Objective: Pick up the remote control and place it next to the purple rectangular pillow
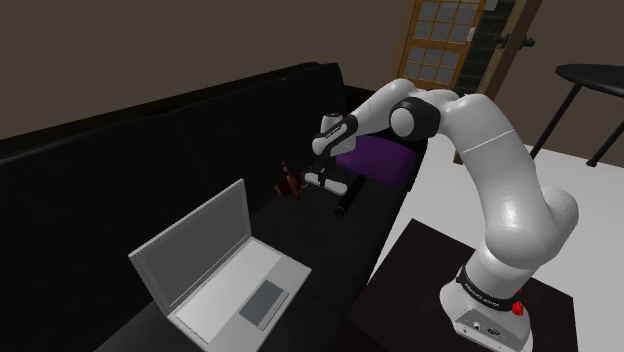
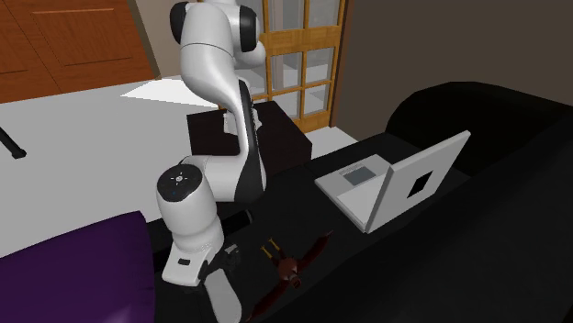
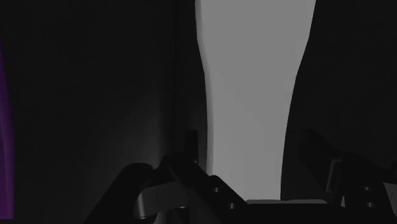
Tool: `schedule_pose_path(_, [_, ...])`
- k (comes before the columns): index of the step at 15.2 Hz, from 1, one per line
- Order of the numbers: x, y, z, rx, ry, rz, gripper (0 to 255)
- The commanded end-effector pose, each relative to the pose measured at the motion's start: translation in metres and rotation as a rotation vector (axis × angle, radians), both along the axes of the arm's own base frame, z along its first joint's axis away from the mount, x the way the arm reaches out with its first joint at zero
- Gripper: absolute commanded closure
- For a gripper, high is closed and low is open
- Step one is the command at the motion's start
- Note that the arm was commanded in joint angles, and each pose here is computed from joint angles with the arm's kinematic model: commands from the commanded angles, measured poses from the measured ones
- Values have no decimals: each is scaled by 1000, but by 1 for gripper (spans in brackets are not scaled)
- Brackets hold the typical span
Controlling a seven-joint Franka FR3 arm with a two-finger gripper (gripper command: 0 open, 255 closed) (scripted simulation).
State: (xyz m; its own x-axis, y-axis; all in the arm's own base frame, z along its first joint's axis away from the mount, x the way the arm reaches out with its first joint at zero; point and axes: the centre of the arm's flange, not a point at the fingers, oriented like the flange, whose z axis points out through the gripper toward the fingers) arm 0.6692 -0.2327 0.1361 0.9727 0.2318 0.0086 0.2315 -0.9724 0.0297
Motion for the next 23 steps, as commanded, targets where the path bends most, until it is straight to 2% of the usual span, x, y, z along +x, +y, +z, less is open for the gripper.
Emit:
schedule_pose_path(1, [0, 0, -3, 0, 0, 0, 255])
schedule_pose_path(7, [0, 0, -3, 0, 0, 0, 255])
schedule_pose_path(8, [0, 2, -3, 0, 0, 0, 0])
schedule_pose_path(13, [0, 0, -3, 0, 0, 0, 0])
schedule_pose_path(17, [-1, 2, 47, 0, 0, 0, 0])
schedule_pose_path(23, [-1, 2, 47, 0, 0, 0, 0])
